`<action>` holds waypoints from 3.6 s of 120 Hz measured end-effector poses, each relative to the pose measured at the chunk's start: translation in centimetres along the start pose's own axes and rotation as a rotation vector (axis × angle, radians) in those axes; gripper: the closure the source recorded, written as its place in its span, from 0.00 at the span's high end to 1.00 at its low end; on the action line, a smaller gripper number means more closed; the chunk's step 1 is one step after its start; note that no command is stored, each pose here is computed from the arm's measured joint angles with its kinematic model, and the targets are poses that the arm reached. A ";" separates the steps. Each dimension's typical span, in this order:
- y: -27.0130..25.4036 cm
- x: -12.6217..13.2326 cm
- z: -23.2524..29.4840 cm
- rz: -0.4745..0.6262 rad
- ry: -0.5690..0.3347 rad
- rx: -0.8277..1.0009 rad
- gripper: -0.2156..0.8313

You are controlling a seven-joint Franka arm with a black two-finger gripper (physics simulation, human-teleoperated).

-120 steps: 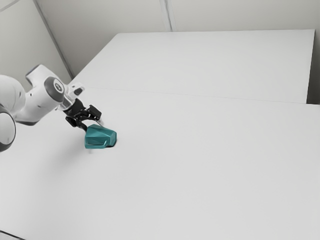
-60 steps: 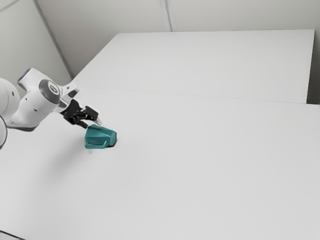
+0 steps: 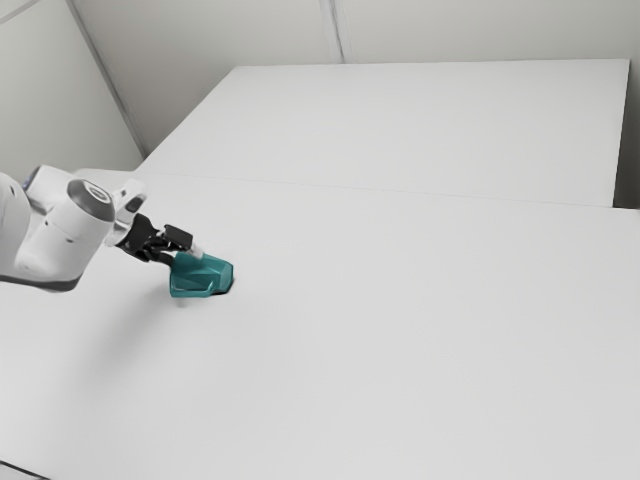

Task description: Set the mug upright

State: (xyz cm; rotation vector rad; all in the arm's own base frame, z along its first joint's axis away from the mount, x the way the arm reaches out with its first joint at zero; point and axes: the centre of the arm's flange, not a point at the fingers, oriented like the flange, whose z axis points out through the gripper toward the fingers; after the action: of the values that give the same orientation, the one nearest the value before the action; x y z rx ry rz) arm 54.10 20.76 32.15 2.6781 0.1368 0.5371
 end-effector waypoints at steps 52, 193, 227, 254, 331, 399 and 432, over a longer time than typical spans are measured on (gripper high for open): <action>-0.9 -0.3 0.7 0.106 0.047 -0.006 0.79; 0.9 -0.8 1.6 0.291 0.194 -0.081 0.36; 4.0 0.8 1.6 0.385 0.210 -0.103 0.32; 4.4 1.1 1.7 0.411 0.213 -0.104 0.18; 7.0 2.3 -0.3 0.483 0.251 -0.099 0.09; 10.7 3.0 -1.4 0.566 0.077 -0.040 0.09; 14.6 4.0 -1.9 0.615 -0.097 0.031 0.09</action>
State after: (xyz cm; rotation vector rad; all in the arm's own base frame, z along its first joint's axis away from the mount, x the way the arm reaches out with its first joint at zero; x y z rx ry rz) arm 57.32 8.83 41.07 2.7442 -0.7311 0.5771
